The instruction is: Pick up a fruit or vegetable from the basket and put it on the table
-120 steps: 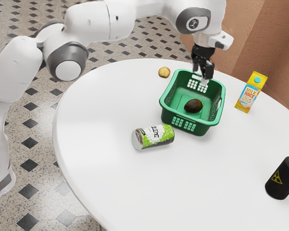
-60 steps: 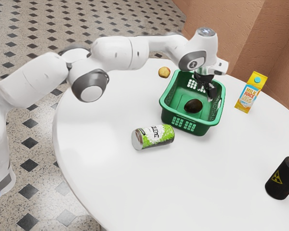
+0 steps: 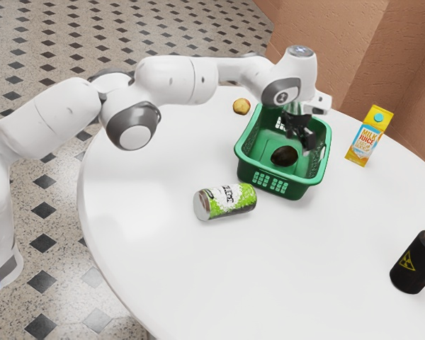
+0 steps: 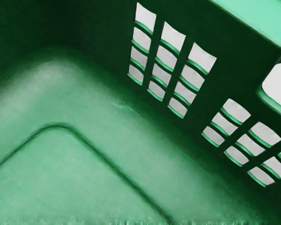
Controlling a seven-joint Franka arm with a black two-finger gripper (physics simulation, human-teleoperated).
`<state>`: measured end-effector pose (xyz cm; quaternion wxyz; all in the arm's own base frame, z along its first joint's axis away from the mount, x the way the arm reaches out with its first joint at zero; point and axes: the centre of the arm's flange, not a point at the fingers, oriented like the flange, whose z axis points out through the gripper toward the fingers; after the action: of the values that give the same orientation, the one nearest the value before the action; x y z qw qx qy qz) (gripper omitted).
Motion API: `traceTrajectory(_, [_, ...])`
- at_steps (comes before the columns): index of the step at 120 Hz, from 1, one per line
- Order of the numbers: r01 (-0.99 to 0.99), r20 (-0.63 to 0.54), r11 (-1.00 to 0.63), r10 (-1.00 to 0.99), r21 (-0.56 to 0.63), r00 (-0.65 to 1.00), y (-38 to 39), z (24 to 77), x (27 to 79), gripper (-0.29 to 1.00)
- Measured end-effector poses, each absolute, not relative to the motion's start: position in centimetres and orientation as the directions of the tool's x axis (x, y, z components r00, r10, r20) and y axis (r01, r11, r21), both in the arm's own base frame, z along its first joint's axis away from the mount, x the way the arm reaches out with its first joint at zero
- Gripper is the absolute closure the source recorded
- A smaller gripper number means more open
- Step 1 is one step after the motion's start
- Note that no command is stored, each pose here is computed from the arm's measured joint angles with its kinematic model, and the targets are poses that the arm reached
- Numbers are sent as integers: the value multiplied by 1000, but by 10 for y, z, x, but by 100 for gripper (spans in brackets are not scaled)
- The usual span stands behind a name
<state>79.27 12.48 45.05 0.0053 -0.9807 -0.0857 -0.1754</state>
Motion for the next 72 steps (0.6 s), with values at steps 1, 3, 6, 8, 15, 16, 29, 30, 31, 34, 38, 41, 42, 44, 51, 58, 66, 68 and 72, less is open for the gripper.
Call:
traceTrajectory(1, [170,343,-985,167,21,924,125,450,793,0])
traceTrajectory(3, [170,340,-985,167,22,925,124,450,792,0])
traceTrajectory(6, [170,335,-985,168,24,927,124,449,792,0])
traceTrajectory(8, [170,330,-985,169,25,929,123,449,792,0])
traceTrajectory(15, [171,313,-985,171,27,934,123,446,791,0])
traceTrajectory(16, [172,310,-985,172,28,935,123,446,790,0])
traceTrajectory(29, [172,273,-985,174,32,946,121,441,788,0])
traceTrajectory(30, [172,269,-985,174,32,947,121,440,788,0])
traceTrajectory(31, [171,266,-985,174,33,948,120,440,787,0])
traceTrajectory(34, [171,258,-985,174,35,950,119,439,787,0])
traceTrajectory(38, [170,245,-985,174,37,954,118,435,787,0])
traceTrajectory(41, [168,235,-985,173,40,956,116,432,787,0])
traceTrajectory(42, [168,232,-985,172,41,957,116,431,787,0])
traceTrajectory(44, [167,226,-985,172,42,959,115,429,787,0])
traceTrajectory(51, [166,209,-985,171,44,963,113,422,787,0])
traceTrajectory(58, [166,197,-985,172,45,965,113,418,786,0])
traceTrajectory(66, [168,188,-985,173,45,967,113,415,786,0])
traceTrajectory(68, [168,185,-985,173,45,967,113,414,786,0])
traceTrajectory(72, [168,182,-985,174,45,968,113,413,786,0])
